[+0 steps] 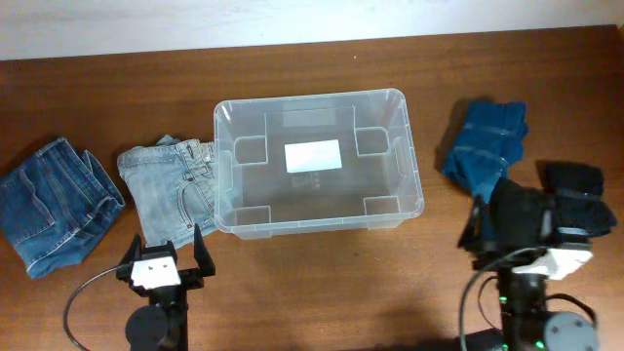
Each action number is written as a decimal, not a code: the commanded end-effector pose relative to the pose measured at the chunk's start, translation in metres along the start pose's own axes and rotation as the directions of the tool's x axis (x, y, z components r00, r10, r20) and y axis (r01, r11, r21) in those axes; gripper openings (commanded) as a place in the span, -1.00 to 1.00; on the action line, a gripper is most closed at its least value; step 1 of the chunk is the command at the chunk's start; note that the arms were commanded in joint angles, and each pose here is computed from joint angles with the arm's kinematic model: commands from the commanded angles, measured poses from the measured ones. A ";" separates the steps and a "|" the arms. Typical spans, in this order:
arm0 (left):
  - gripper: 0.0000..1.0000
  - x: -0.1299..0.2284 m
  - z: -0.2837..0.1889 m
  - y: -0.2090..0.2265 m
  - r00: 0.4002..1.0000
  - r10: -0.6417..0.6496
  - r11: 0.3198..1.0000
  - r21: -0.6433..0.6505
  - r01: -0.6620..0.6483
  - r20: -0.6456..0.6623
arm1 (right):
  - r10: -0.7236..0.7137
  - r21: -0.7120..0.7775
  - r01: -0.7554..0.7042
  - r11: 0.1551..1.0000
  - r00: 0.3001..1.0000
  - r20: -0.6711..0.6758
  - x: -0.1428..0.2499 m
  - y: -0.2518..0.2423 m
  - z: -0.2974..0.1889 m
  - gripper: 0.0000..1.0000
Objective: Pack container
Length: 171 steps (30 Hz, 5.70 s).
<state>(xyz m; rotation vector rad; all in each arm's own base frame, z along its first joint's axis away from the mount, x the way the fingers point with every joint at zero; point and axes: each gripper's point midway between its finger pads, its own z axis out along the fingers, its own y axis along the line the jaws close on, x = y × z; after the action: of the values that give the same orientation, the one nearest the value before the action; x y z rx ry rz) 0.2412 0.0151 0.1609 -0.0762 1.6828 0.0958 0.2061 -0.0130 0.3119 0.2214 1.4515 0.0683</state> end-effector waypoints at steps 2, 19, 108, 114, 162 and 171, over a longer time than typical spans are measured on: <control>0.99 0.004 0.001 0.001 1.000 0.015 1.000 -0.002 -0.015 -0.001 | 0.044 0.074 -0.052 0.996 0.993 0.109 -0.060 -0.010 -0.012 0.97; 0.99 0.004 0.001 0.001 1.000 0.015 1.000 -0.002 -0.015 -0.001 | 0.027 0.067 -0.020 0.998 0.994 -0.109 -0.082 0.005 -0.004 0.97; 0.99 0.004 0.001 0.001 1.000 0.015 1.000 -0.002 -0.015 -0.001 | 0.452 0.442 -0.154 0.884 0.036 -0.891 0.291 -0.181 0.193 0.87; 0.99 0.004 0.001 0.001 1.000 0.015 1.000 -0.002 -0.015 -0.001 | 0.446 0.438 -0.142 0.887 0.030 -0.894 0.293 -0.180 0.192 0.29; 0.99 0.004 0.001 0.001 1.000 0.015 1.000 -0.002 -0.015 -0.001 | 0.478 0.407 -0.407 0.818 0.085 -0.874 0.220 -0.135 0.233 -0.92; 0.99 0.004 0.001 0.001 1.000 0.015 1.000 -0.002 -0.015 -0.001 | 0.426 0.308 -0.407 0.860 0.243 -0.871 0.108 -0.111 0.242 -0.92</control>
<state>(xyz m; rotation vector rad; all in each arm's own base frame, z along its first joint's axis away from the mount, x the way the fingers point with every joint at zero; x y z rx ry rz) 0.2413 0.0151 0.1601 -0.0758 1.6844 0.0962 0.4453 -0.1388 0.1377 0.8243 2.6528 0.7656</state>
